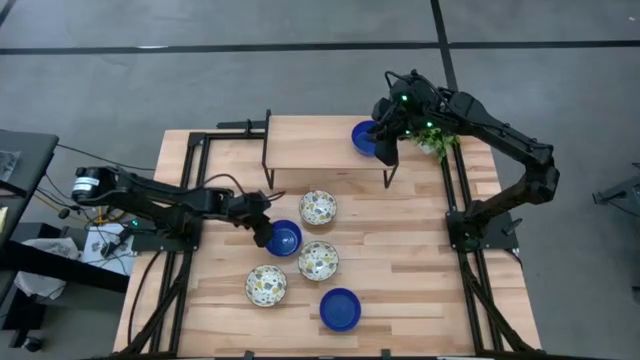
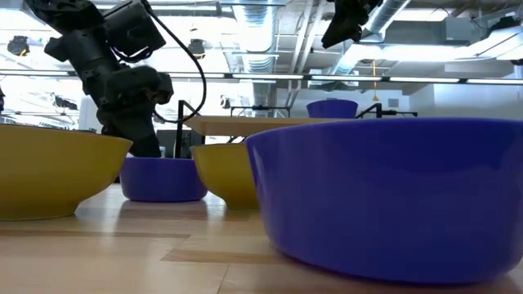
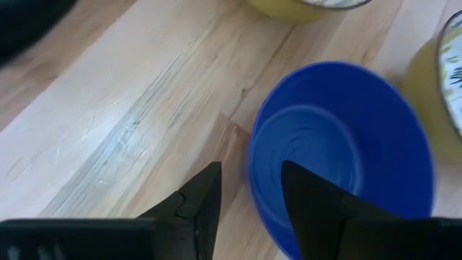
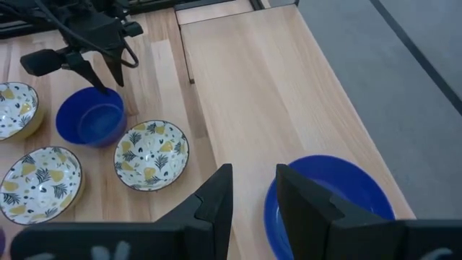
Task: Pick & Place Mini bowls
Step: Stack the top blue bowl on the blue bowl on the shelf
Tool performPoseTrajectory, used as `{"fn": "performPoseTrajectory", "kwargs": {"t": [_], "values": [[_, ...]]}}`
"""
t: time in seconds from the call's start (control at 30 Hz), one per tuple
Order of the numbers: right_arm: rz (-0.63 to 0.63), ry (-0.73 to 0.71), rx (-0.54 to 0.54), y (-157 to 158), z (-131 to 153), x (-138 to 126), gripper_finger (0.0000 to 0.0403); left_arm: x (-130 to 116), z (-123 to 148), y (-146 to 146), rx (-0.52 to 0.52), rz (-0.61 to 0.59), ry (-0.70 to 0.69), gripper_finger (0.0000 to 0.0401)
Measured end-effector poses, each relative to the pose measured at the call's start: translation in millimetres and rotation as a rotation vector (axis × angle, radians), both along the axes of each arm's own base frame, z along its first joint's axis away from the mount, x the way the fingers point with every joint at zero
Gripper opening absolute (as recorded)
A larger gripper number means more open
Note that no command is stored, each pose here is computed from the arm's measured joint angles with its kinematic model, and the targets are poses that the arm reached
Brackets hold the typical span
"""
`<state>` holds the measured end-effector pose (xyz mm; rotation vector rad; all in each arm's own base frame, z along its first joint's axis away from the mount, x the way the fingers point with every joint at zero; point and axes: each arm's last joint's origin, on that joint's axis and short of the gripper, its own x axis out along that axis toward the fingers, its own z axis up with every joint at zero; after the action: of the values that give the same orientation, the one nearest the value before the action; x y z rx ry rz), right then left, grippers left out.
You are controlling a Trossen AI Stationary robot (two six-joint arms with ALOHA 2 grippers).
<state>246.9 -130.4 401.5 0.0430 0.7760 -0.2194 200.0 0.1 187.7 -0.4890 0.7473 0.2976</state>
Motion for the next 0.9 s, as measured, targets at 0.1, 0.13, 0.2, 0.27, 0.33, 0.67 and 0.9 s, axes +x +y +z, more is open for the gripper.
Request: {"fn": "performPoseTrajectory", "kwargs": {"t": [0.1,0.13,0.2,0.27,0.33,0.67,0.9], "values": [[0.000,0.000,0.000,0.0,0.0,0.0,0.0098,2.2,-4.6,0.0,-0.001,0.001,0.025,0.0143],[0.000,0.000,0.000,0.0,0.0,0.0,0.0098,2.9,-6.4,0.0,-0.001,0.001,0.035,0.0143],[0.000,0.000,0.000,0.0,0.0,0.0,0.0098,4.1,-9.0,-0.1,-0.001,0.002,0.048,0.0143],[0.000,0.000,0.001,0.0,0.0,0.0,0.0098,4.9,-10.0,-0.1,-0.001,0.002,0.051,0.0143],[0.000,0.000,0.000,0.0,0.0,0.0,0.0098,5.2,-9.5,-0.1,0.003,-0.002,0.045,0.0143],[0.000,0.000,0.000,0.0,0.0,0.0,0.0098,5.5,-9.0,-0.1,0.003,-0.003,0.040,0.0097],[0.000,0.000,0.000,0.0,0.0,0.0,0.0098,5.6,-9.1,-1.3,-0.027,-0.036,0.040,0.0016]]}}
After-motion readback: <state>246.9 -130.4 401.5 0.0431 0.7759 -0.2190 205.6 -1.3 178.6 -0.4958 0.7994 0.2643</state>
